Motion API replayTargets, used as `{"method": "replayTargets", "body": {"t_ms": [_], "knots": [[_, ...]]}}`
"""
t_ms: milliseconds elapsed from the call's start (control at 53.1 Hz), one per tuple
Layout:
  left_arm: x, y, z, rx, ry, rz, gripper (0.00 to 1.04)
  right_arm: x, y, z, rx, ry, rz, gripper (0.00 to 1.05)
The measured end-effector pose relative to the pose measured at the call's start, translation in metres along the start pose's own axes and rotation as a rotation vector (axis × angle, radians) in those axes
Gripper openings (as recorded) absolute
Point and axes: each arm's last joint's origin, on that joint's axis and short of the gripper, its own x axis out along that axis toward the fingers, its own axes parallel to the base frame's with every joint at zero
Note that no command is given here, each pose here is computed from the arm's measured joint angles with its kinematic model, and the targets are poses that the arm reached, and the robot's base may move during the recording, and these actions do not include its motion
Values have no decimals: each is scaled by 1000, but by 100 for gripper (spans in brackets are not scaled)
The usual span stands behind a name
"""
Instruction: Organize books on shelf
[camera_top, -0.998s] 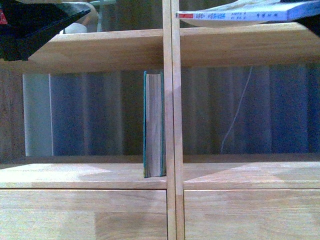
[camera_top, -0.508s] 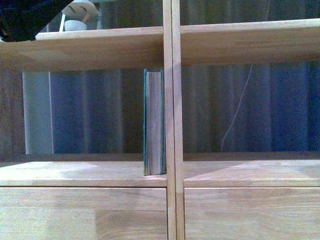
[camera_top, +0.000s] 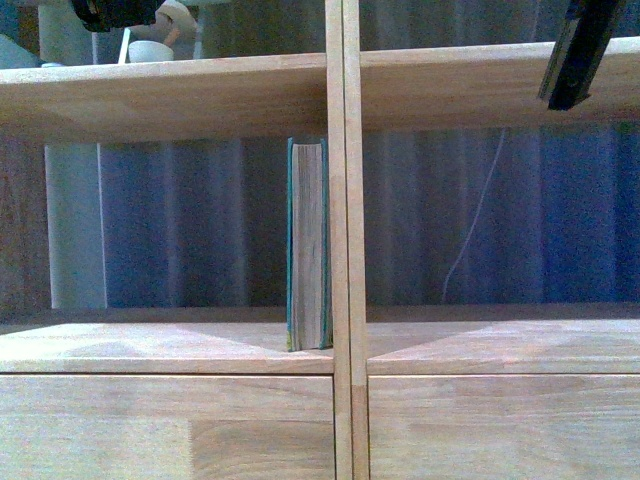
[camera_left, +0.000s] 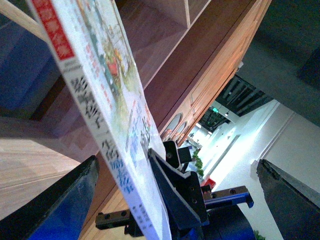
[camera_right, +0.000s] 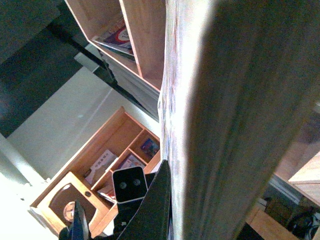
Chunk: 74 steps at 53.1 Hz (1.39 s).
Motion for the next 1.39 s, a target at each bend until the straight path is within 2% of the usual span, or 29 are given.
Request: {"method": "replayTargets", "body": {"t_ms": [94,132,339,490,640,716,791,866,1055,1205,1299,1393], "knots": [[-1,1,1,14,-2,4,98,-4,-1,-5,10,13,0,7],[-1,1,1,20,-4,11,94,-5,0,-6,11,16,3,7],[-1,3,0,42,-6,26,66,-7,8,-13,21,37,39,7],[-1,2,0,52,-12,25,35,-8,16,-21,34,66,77,7],[-2,0,1,61,-22,15,17,-8,16,-25,26,65,76,7],[-4,-2,1,63,-21,5,8,-9,14,-29,30,73,70,22],[-7,-3,2,69,-27,9,7,-9,14,-30,33,77,73,33],[-15,-2,7,87,-57,35,7,-12,10,-31,33,82,62,50],[-36,-7,21,156,-120,90,7,-26,2,-27,10,92,27,76],[-61,-17,35,283,-153,215,7,-50,-1,-11,-41,81,-28,98],[-75,-9,39,370,-145,364,7,-69,1,1,-74,62,-62,98],[-89,13,41,450,-123,561,7,-93,13,14,-122,38,-78,98]]}}
